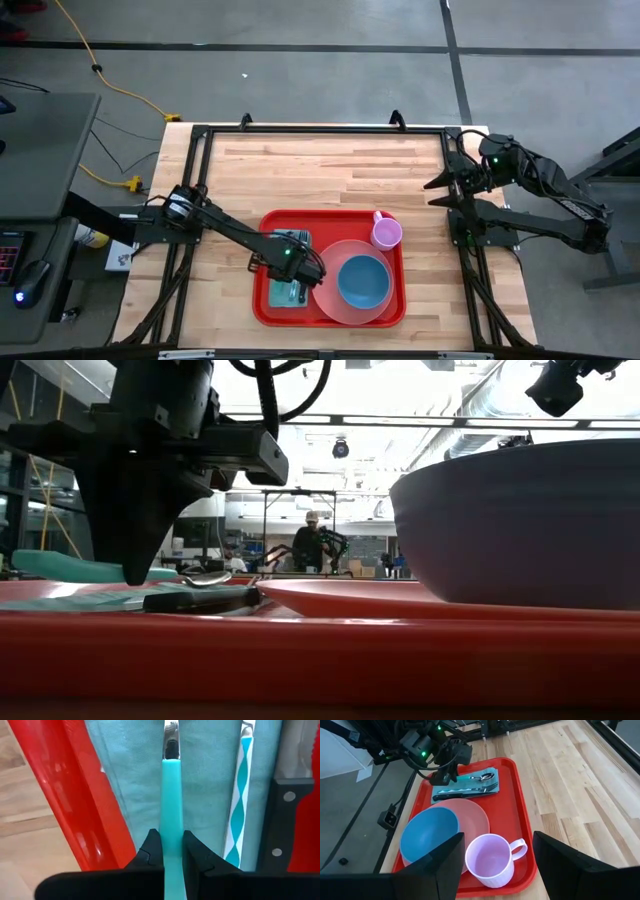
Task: Set up tray
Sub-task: Put the blue spoon on top of the napkin to the left of the blue and white patterned fork
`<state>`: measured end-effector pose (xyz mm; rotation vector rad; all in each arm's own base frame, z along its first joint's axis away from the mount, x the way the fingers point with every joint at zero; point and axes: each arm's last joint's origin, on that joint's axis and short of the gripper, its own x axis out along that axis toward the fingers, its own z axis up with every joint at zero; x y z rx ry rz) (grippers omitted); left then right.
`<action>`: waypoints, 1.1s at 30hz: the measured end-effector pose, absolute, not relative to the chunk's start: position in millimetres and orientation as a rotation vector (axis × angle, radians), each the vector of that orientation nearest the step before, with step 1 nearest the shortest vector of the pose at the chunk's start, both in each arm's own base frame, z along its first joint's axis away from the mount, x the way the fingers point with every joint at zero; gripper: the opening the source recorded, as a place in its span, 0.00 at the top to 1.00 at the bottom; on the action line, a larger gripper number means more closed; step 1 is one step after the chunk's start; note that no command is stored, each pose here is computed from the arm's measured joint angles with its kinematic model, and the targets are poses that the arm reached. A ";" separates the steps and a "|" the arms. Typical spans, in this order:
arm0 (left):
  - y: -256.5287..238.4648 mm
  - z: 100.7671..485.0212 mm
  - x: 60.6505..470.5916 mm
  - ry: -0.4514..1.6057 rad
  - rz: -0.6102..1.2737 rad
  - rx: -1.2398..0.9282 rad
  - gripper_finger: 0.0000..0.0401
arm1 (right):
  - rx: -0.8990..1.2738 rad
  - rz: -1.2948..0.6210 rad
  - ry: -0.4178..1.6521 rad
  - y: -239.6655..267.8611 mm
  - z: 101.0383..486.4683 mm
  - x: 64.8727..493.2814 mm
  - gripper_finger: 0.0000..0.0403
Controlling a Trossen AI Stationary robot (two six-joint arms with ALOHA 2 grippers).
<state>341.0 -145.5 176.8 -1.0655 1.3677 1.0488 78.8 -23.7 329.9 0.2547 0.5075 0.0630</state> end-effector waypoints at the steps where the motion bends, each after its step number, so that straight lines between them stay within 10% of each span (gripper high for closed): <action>1: -146.4 173.8 342.6 1.371 1.045 -1.072 0.88 | 0.254 0.063 0.508 -23.7 329.9 78.8 0.47; 18: -150.6 159.8 349.4 1.384 1.054 -1.071 0.87 | 0.255 0.062 0.515 -23.5 329.3 78.4 0.47; 33: -150.5 178.9 350.9 1.373 1.075 -1.037 0.57 | 0.253 0.062 0.511 -23.6 329.6 78.5 0.47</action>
